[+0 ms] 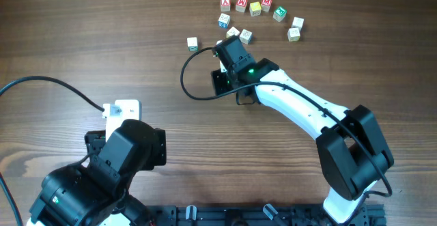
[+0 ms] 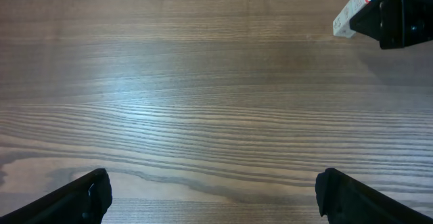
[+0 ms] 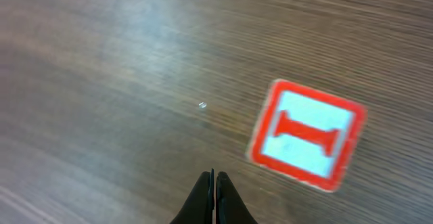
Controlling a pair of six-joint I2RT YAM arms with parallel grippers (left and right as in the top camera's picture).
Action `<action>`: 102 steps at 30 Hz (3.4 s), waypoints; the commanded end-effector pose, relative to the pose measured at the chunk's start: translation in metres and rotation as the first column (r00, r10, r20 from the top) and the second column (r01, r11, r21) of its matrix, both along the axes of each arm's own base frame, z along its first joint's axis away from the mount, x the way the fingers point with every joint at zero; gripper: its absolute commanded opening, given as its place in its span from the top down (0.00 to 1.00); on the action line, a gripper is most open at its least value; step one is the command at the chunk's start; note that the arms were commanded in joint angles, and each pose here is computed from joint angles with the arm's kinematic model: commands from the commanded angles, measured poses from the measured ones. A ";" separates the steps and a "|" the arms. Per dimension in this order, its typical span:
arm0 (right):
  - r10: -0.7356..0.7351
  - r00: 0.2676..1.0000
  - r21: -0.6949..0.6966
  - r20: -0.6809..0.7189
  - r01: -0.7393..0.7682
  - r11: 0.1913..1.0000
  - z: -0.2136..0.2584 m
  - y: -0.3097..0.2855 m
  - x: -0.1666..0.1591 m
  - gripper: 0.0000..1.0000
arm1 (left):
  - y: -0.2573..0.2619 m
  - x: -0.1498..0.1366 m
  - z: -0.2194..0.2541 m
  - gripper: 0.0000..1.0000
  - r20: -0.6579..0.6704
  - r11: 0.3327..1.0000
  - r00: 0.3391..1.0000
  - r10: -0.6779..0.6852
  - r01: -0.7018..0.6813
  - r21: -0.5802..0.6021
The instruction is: Form a tower
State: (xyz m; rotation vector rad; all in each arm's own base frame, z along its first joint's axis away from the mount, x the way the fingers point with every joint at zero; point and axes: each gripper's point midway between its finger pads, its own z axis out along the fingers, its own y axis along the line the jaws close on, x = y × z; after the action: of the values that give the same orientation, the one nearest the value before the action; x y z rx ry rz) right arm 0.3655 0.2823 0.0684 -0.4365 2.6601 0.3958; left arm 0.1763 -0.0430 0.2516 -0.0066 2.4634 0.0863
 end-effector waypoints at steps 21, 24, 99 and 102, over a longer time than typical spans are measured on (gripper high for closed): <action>-0.574 0.816 0.098 -0.061 0.578 0.810 -0.003 -0.061 0.033 0.96 | 0.001 0.000 0.001 0.00 0.005 1.000 1.000 -0.003 0.003 0.003; -0.564 0.823 0.107 -0.065 0.568 0.816 -0.002 -0.059 0.034 0.96 | 0.001 0.000 0.001 0.00 0.005 1.000 1.000 -0.003 0.003 0.003; -0.584 0.800 0.072 0.140 0.580 0.812 0.024 -0.080 0.050 0.96 | 0.001 0.000 0.001 0.00 0.005 1.000 1.000 -0.003 0.003 0.003; -0.512 0.845 0.101 0.153 0.502 0.859 0.026 -0.066 0.058 0.96 | 0.001 0.000 0.001 0.00 0.005 1.000 1.000 -0.003 0.003 0.003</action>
State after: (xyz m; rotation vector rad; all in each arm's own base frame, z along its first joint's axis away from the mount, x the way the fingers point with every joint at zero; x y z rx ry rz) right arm 0.4192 0.2102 0.0951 0.3184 2.4559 0.2310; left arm 0.1762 -0.0430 0.2515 -0.0064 2.4639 0.0862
